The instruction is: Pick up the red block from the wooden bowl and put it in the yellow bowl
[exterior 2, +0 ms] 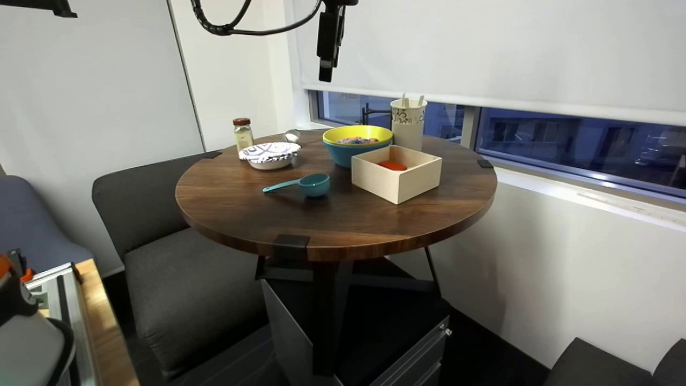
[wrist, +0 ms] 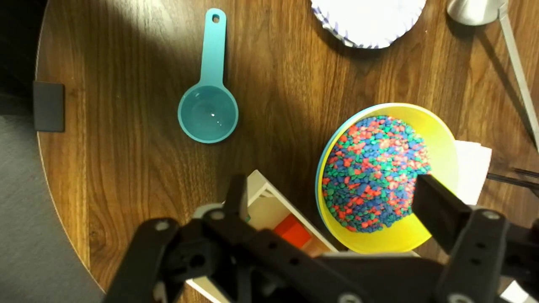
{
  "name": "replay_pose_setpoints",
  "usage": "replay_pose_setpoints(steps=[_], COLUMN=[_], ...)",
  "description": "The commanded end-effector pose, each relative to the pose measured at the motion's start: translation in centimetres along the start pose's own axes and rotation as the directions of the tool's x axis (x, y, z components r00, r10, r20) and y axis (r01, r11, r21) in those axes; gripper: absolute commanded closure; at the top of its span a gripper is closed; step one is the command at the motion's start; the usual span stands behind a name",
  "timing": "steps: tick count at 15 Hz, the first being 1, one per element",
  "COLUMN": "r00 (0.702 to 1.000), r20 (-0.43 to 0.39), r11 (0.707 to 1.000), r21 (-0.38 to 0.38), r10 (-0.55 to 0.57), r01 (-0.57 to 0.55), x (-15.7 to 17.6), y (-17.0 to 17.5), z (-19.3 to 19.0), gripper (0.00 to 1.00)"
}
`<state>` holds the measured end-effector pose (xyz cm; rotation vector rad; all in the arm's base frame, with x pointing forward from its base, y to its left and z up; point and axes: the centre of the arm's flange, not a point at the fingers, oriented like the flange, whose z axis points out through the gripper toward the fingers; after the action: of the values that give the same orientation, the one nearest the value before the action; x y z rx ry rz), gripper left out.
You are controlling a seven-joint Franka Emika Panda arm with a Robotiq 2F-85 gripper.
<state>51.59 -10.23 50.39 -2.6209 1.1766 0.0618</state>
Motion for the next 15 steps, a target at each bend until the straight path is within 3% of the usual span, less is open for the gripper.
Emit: replay_pose_setpoints(steps=[1,3,6,10,15], r00=[1.0,0.986,0.95,0.867,0.769], r20=[0.0,0.032,0.038,0.067,0.15], r11=[1.0,0.986,0.95,0.869,0.78], r21=[0.0,0.031,0.017,-0.035,-0.02], r10=[0.0,0.164,0.311,0.494,0.621], r01=[0.0,-0.165,-0.312,-0.493,-0.626], x=[0.0,2.6,5.7,9.4,14.1], y=[0.0,-1.3,-1.6,-1.3,0.5], z=[0.0,0.2,1.8,5.5,8.4], gripper=[0.0,0.0,0.0,0.0,0.0])
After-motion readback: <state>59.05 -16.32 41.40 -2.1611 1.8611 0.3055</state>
